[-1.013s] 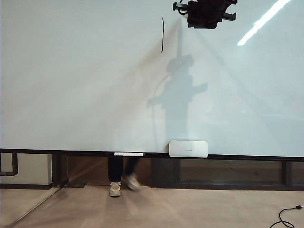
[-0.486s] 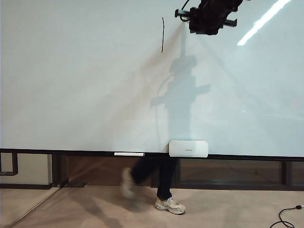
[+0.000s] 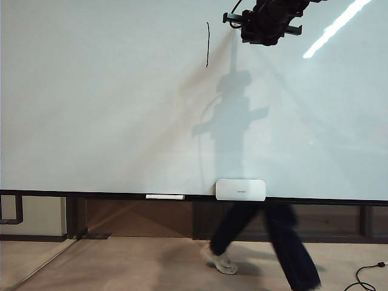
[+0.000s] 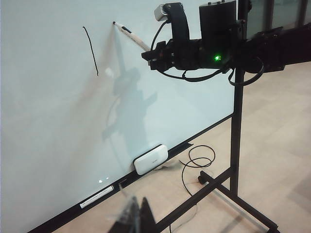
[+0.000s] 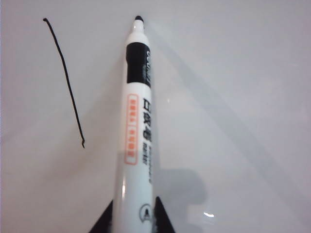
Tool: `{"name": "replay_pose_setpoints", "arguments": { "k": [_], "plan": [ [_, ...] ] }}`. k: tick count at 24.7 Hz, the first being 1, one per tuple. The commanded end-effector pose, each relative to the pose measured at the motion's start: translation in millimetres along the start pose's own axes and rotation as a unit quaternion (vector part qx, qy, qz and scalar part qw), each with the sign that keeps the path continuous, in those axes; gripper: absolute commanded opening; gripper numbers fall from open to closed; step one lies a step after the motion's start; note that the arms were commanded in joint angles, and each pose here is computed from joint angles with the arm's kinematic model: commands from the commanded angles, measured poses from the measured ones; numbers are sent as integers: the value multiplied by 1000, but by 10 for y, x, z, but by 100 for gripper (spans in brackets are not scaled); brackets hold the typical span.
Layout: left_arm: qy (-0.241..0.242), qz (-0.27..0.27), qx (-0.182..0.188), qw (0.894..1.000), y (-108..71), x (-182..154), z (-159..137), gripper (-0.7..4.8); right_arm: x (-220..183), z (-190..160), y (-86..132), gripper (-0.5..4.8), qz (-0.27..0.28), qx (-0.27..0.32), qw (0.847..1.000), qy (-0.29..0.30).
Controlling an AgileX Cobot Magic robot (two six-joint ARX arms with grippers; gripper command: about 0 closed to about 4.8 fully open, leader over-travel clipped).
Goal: Reach to the right to find the marker pen, pick it up, and write the number 11 on the whiteboard.
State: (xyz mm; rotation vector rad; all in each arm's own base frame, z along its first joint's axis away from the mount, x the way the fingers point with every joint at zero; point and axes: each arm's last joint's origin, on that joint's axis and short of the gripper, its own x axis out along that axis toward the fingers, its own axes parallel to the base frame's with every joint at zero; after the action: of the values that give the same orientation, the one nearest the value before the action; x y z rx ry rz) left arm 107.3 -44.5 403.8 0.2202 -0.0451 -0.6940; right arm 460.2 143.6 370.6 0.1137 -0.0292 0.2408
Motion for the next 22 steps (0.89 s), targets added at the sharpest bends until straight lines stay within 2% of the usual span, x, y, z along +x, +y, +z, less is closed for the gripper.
{"name": "replay_pose_setpoints", "arguments": {
  "k": [1, 22],
  "plan": [
    [-4, 0, 2, 1000, -1, -10, 17, -5, 28, -60, -32, -5, -7, 2, 1000, 17],
    [7, 11, 0, 1000, 2, -9, -2, -5, 154, -605, -61, -5, -6, 8, 992, 123]
  ]
}}
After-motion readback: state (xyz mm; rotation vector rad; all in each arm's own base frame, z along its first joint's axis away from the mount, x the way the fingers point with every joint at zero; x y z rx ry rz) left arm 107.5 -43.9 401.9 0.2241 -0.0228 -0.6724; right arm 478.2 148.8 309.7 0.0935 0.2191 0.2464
